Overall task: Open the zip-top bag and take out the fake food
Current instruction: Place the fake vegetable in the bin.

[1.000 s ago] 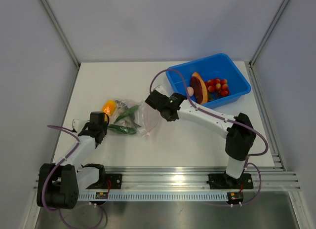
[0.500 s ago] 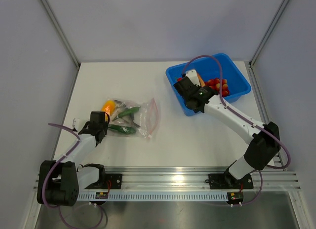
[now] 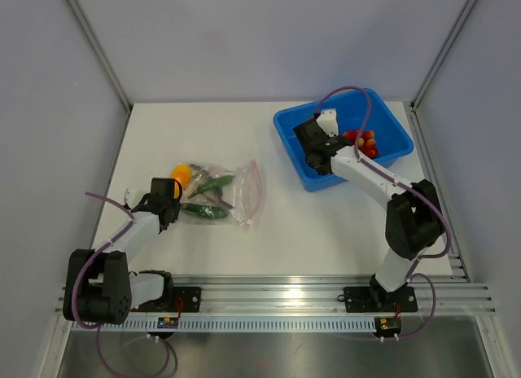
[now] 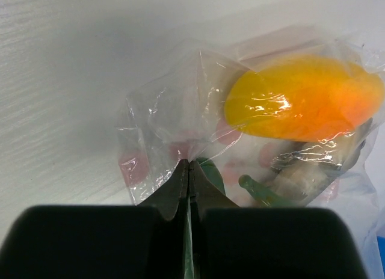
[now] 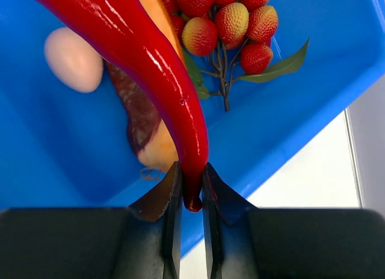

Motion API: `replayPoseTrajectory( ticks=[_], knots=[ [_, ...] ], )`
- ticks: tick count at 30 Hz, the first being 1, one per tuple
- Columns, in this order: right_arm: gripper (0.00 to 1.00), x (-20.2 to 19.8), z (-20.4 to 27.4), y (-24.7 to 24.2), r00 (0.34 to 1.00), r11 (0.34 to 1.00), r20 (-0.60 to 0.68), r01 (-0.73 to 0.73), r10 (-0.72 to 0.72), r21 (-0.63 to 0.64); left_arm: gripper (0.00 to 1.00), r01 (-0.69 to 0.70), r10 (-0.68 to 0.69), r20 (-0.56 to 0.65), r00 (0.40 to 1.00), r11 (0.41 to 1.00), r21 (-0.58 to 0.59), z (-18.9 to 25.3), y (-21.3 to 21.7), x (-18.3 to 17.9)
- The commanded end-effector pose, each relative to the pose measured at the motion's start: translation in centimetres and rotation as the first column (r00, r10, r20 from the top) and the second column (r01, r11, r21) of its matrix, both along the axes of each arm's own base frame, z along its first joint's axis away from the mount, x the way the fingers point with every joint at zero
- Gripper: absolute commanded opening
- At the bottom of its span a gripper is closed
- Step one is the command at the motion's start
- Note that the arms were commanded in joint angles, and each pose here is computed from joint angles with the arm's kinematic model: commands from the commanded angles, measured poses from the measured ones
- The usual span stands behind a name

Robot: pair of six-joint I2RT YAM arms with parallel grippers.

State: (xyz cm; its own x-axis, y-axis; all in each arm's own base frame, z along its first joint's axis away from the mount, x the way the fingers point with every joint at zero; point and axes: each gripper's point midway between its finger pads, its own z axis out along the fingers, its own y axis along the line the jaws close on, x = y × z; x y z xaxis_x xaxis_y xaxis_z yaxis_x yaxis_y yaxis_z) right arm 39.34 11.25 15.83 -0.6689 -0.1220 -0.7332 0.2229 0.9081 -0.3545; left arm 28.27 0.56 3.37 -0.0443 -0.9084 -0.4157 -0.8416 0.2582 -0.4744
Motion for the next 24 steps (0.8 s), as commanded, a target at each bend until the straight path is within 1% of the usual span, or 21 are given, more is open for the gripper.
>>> replayPoseTrajectory(
  ticks=[1,4,6,7,10,11,14,15,18,19,21,24],
  knots=[
    [0.00,2.5,0.5,-0.7,0.994,0.996,0.083,0.067,-0.072,0.063,0.00,0.020,-0.019,0.026,0.999,1.000,-0.012,1.0,-0.4,1.1],
    [0.00,3.0,-0.4,-0.9,0.995,0.995,0.067,0.070,-0.074,0.066,0.00,0.019,-0.018,0.047,0.999,1.000,-0.020,1.1,-0.5,1.2],
    [0.03,3.3,-0.9,-0.8,0.996,0.995,0.053,0.067,-0.071,0.068,0.00,0.022,-0.021,0.050,0.999,0.999,-0.023,1.0,-0.5,1.1],
    [0.09,3.3,-1.4,-0.8,0.997,0.996,0.038,0.065,-0.067,0.058,0.00,0.029,-0.028,0.050,0.998,0.999,-0.018,1.1,-0.5,1.2],
    [0.15,3.6,-1.8,-0.8,0.998,0.997,0.023,0.063,-0.064,0.052,0.00,0.036,-0.035,0.038,0.999,0.999,-0.013,1.0,-0.5,1.2],
    [0.18,3.7,-1.9,-0.7,0.998,0.997,0.018,0.057,-0.058,0.056,0.00,0.038,-0.037,0.039,0.999,0.999,-0.013,1.0,-0.6,1.3],
    [0.26,3.8,-1.7,-0.4,0.999,0.997,0.014,0.042,-0.043,0.069,0.00,0.055,-0.053,0.061,0.997,0.998,-0.031,0.7,-1.0,1.5],
    [0.27,3.7,-1.6,-0.4,0.999,0.997,0.014,0.040,-0.041,0.072,0.00,0.056,-0.053,0.063,0.997,0.998,-0.037,0.6,-1.1,1.5],
    [0.33,3.6,-0.9,-0.4,0.999,0.995,0.037,0.036,-0.039,0.088,0.00,0.061,-0.058,0.072,0.996,0.997,-0.041,0.6,-1.2,1.6],
    [0.36,3.5,0.0,-0.5,0.997,0.994,0.064,0.036,-0.043,0.101,0.00,0.062,-0.059,0.071,0.996,0.997,-0.040,0.6,-1.2,1.7],
    [0.43,3.4,0.7,-0.6,0.994,0.993,0.101,0.033,-0.045,0.117,0.00,0.063,-0.060,0.071,0.996,0.997,-0.041,0.7,-1.2,1.6],
    [0.45,3.1,1.5,-0.5,0.991,0.988,0.127,0.028,-0.047,0.149,0.00,0.065,-0.062,0.074,0.995,0.997,-0.039,0.7,-1.2,1.7]
  ],
)
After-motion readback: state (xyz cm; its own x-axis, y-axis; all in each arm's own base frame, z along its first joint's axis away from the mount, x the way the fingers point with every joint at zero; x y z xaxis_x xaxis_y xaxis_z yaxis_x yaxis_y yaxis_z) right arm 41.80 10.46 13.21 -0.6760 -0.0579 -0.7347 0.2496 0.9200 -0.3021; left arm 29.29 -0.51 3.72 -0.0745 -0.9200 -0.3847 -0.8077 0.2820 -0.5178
